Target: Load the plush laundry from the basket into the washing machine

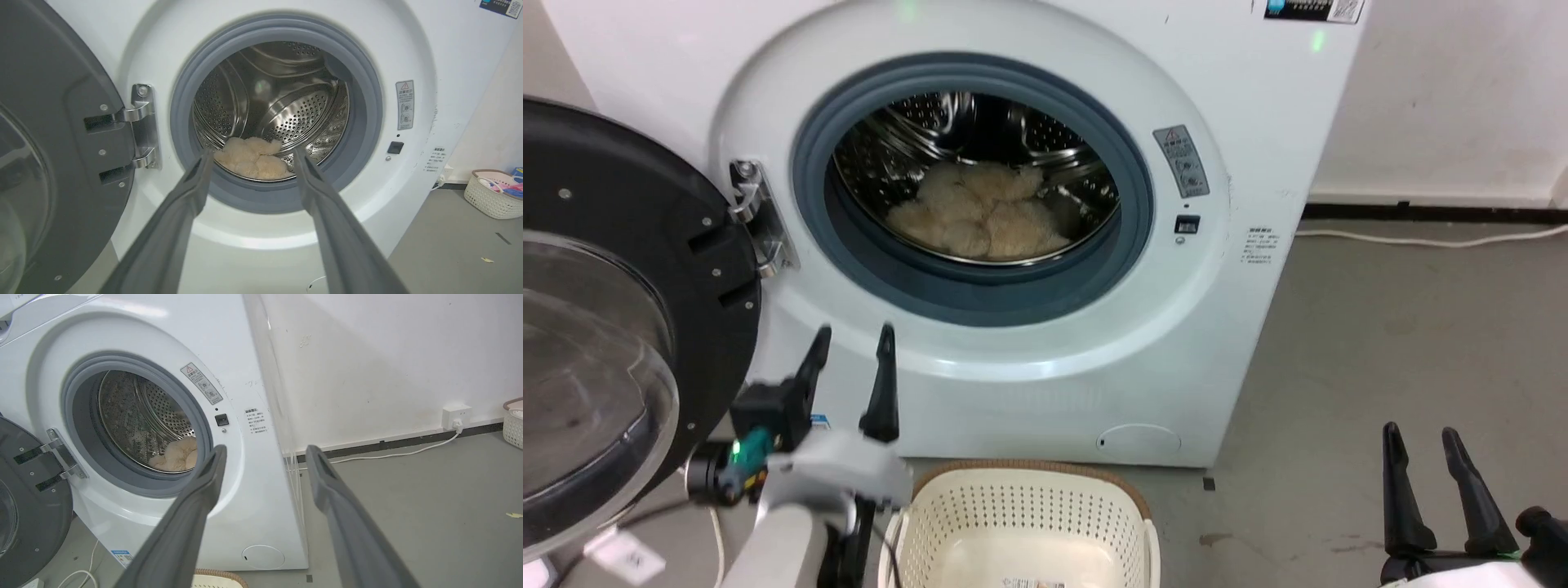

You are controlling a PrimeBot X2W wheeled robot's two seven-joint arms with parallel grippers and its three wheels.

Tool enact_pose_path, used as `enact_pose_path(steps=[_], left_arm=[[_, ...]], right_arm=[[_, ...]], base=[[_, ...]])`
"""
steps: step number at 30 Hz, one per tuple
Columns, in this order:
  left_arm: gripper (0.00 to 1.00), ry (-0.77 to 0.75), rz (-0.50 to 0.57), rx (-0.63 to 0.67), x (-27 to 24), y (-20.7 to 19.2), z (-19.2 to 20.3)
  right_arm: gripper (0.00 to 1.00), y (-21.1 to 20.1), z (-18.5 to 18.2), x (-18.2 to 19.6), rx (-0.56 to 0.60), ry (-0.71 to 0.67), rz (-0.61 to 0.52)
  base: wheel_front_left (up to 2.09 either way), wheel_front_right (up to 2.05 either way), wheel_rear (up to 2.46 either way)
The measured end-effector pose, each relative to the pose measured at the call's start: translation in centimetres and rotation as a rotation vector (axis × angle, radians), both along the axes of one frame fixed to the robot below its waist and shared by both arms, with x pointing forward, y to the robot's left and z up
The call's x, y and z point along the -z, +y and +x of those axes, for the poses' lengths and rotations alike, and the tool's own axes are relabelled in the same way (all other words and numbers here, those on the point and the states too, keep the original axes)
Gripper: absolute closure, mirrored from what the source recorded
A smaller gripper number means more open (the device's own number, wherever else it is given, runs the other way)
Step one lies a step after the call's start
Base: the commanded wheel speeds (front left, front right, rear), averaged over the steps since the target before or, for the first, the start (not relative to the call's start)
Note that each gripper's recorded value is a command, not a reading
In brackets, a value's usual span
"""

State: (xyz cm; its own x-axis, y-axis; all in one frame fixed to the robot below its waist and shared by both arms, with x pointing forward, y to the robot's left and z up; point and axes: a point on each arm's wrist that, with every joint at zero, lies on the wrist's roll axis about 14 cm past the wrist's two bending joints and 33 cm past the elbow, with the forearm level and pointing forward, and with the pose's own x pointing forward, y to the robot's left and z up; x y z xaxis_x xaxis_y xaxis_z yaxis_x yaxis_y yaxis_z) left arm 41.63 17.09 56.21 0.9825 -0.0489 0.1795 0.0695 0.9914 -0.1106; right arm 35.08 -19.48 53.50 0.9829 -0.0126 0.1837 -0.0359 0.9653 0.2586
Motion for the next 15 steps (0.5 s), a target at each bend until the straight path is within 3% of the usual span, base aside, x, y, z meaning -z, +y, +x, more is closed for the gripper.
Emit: enact_pose_path(steps=[15], left_arm=[[0.00, 0.094, 0.033, 0.025, 3.4, -0.1, -4.7]], right_arm=[[0.00, 0.3, -1.5, 1.3, -0.007, 0.043, -0.093]], base=[[0.00, 0.00, 0.00]])
